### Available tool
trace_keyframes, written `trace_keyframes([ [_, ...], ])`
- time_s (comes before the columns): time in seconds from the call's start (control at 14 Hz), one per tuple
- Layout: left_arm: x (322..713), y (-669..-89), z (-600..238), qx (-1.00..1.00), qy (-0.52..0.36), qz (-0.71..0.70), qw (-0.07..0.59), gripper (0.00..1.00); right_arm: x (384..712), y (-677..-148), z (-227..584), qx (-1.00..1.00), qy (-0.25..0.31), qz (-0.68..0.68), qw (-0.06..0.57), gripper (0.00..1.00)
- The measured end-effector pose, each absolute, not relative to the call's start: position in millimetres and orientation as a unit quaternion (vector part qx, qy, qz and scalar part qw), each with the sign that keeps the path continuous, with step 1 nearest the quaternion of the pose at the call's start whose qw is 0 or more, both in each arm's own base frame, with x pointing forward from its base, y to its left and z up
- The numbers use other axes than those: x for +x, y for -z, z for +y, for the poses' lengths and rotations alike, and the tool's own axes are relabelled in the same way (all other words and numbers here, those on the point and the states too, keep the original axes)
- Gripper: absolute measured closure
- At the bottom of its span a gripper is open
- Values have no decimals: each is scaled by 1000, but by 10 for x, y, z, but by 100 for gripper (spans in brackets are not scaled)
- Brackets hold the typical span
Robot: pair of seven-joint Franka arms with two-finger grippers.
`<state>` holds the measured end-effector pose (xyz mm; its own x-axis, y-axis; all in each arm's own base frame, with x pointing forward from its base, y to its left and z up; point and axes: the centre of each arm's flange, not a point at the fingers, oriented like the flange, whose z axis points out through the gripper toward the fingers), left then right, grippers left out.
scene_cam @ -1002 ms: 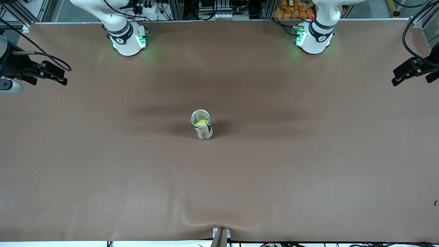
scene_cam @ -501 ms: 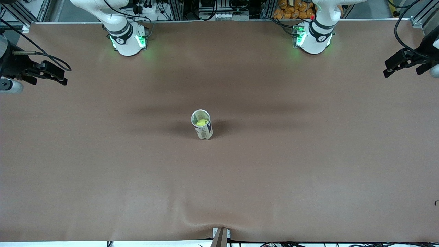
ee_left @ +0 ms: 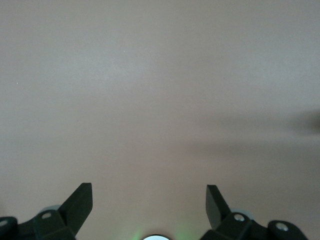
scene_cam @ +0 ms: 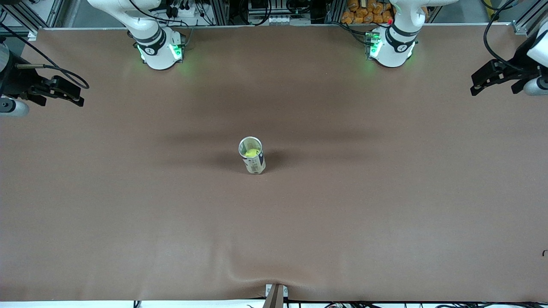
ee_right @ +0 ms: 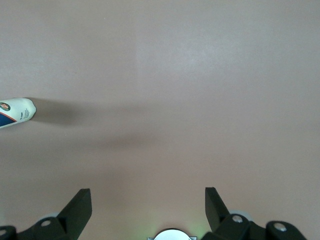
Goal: Insert tennis ball vertically with right arm
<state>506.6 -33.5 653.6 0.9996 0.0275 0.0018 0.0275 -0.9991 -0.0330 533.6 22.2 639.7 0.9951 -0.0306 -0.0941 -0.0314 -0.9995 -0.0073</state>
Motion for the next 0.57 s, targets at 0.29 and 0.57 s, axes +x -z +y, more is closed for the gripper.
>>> trace_keyframes([
  [0.29,5068,-6583,-357,-1000,7,-13,16,0,5335,-6397,222,-999,-47,16,4,0],
  [0.57,5081,-6569,-319,-1000,5,-17,16,0,5335,-6397,222,-999,-47,16,4,0],
])
